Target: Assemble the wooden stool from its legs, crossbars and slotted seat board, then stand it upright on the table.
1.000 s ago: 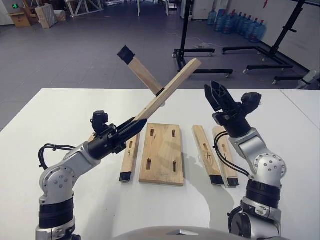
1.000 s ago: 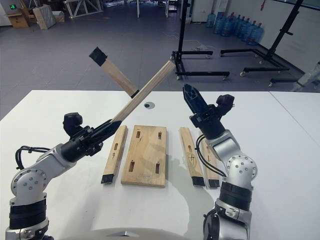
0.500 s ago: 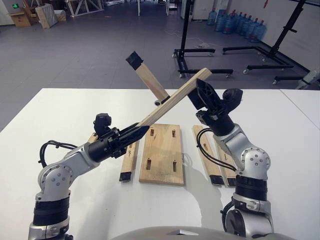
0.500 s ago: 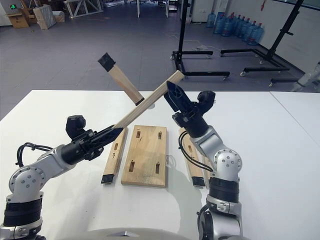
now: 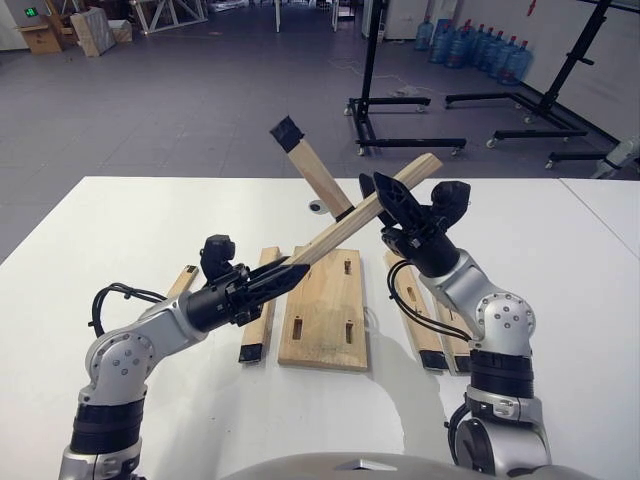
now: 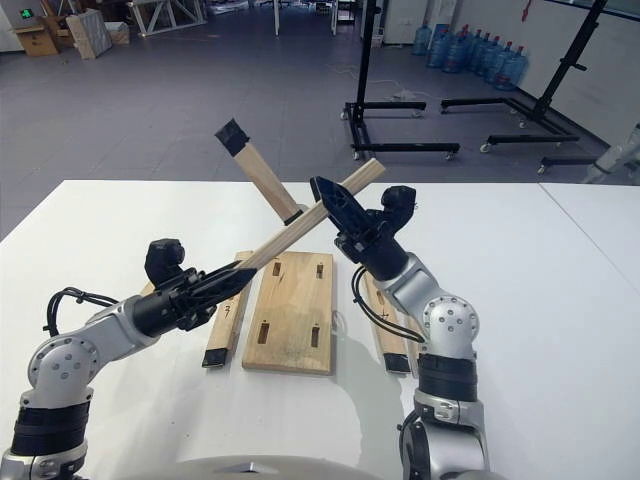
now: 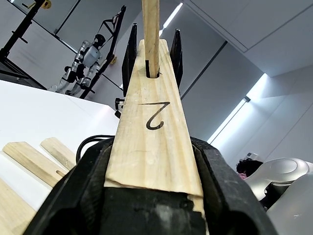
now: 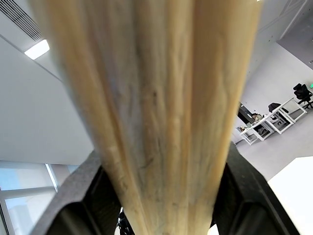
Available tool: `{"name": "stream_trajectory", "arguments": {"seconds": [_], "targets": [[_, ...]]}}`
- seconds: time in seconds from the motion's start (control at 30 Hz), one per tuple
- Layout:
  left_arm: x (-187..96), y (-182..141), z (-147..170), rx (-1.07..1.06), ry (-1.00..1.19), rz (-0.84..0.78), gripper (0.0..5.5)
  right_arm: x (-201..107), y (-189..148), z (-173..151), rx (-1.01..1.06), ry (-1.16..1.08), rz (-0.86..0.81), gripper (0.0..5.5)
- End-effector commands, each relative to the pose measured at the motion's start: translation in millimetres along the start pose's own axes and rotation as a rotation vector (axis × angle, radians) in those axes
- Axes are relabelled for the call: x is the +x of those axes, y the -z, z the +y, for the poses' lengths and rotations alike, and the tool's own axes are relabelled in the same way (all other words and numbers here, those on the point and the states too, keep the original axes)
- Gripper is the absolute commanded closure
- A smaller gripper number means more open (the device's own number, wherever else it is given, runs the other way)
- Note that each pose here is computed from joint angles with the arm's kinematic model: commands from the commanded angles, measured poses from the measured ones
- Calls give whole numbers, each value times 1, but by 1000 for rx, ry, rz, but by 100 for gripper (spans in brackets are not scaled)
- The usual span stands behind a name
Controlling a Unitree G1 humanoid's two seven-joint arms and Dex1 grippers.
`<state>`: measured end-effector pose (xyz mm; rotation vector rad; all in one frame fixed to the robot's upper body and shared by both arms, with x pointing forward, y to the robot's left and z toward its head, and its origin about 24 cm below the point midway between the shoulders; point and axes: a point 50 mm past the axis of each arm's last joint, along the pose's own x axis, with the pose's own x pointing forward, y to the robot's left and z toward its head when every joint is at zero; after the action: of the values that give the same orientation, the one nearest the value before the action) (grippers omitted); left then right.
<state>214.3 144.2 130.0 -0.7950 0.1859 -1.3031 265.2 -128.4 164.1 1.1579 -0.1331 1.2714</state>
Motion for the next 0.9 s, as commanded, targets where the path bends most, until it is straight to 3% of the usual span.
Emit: {"name": "stream_trajectory", "arguments": {"seconds": [0.03,0.07,0.1,0.3,0.47,0.6,0.9], "targets": [[-1,-1,1,31,-19,-19,347,4,0,6,-5,-43,22,337],[-2,0,2,36,-33,-18,347,4,0,7,-13,-44,28,337],[-2,1,3,39,-41,-15,311,3,1,8,-20,-42,35,337],[-15,7,16,14,-148,-15,208,9,-14,20,-297,-36,25,345],[-51,22,38,-11,-357,39,133,9,-57,4,-765,151,251,345],[-52,28,48,6,-408,63,69,1,-70,-19,-980,160,469,345],[-48,35,55,17,-407,83,49,9,-54,-61,-1080,57,576,345]]}}
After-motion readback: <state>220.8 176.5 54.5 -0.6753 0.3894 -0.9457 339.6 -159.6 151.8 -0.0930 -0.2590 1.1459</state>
